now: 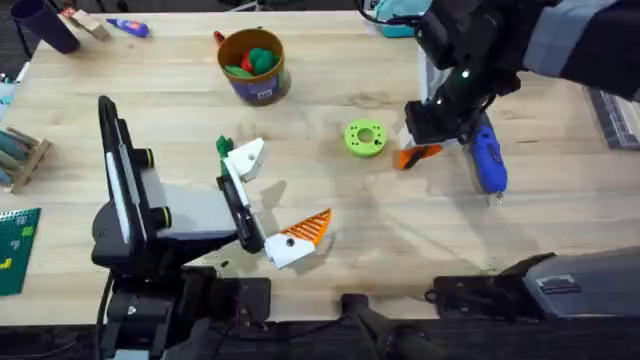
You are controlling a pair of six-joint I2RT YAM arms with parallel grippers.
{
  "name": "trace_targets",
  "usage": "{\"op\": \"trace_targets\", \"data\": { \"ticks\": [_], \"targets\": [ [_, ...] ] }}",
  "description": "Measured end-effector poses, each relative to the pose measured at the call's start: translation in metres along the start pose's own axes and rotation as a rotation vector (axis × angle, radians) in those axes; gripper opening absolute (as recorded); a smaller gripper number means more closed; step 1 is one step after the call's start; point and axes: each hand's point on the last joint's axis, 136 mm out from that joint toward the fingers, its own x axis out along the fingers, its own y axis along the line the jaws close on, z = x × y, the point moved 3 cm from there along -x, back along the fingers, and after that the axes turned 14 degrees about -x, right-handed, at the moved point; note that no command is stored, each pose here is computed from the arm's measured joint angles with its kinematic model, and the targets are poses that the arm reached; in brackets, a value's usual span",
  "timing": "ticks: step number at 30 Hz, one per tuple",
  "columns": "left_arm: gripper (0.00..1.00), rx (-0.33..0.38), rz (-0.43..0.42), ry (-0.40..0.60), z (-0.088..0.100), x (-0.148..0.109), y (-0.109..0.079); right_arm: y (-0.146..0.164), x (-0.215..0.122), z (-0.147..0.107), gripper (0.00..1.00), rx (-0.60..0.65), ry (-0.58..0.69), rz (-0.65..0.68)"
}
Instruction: Pick up the gripper from the table and insert it into the empty holder that is missing its gripper. Then pick up a screw, insert it into the mounting hole, and use the screwdriver to tighten it. Finally, clean up the table by picking up the vegetable and placing it into the bucket.
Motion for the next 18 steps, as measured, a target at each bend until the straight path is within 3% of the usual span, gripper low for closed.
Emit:
{"op": "trace_targets", "data": {
  "ticks": [7,18],
  "targets": [
    [0.986,0.000,0.000,0.000,0.000,0.000,0.000,0.001,-0.011,0.005,0.009,-0.002,-0.035,0.001],
    [0.986,0.000,0.000,0.000,0.000,0.000,0.000,0.006,-0.092,0.013,0.009,-0.012,-0.286,0.029]
  ]
}}
